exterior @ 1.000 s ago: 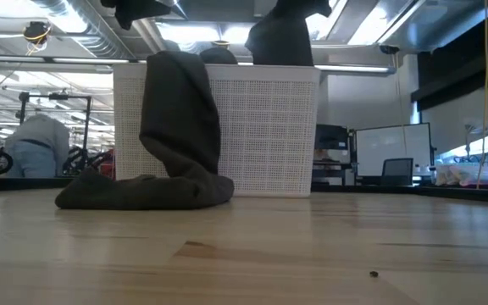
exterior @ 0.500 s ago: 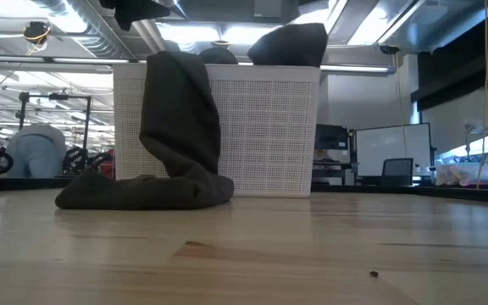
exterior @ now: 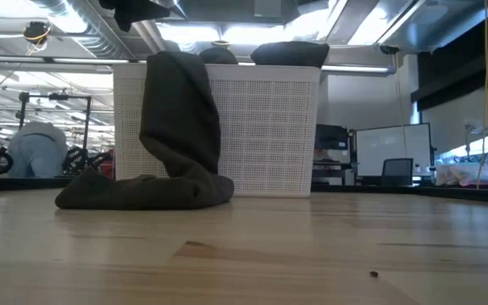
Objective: Sort clothes
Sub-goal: Put the gray pants into the white laundry organizer
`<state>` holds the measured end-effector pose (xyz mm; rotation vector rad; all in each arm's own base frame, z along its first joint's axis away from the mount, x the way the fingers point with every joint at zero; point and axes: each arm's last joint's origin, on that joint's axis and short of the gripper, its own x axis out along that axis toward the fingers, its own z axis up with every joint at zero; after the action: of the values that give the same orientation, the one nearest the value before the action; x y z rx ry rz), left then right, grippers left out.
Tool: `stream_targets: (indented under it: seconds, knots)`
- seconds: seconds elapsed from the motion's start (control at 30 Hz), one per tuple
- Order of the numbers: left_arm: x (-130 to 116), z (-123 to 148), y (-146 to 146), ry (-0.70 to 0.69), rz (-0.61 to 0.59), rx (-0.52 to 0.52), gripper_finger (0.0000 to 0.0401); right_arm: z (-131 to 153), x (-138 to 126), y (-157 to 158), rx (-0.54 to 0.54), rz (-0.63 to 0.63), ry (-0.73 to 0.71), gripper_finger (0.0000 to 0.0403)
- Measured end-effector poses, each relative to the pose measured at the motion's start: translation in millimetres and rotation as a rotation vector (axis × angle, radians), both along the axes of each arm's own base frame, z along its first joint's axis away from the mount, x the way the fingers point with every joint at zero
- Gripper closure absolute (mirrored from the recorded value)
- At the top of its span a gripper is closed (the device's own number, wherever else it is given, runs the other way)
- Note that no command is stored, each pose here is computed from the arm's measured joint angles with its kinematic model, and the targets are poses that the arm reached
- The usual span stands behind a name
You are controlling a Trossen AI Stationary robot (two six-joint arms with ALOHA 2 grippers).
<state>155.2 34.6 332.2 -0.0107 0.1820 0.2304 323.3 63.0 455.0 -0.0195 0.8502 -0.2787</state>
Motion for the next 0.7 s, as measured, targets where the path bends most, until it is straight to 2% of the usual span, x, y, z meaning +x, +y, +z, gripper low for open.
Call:
stream_targets:
  seconds: [0.1,0.23,0.4,0.57,0.7]
  knots:
    - [0,0,0,0.003,0.0,-0.002,0.0198,-21,18,22,-0.072,0.021,0.051,0.0171]
    - [0,-2,0,0.021,0.001,-0.009,0.0198,-63,42,42,-0.149,0.049,0.107,0.0171]
    - [-1,-3,0,0.03,0.001,-0.01,0.0198,-136,70,51,-0.151,0.104,0.119,0.0171]
    - [0,-2,0,0.017,0.0,-0.005,0.0198,-212,84,53,-0.105,0.156,0.007,0.0171]
    - [0,-2,0,0.015,0.0,-0.005,0.0198,-255,81,41,-0.056,0.079,-0.06,0.0171]
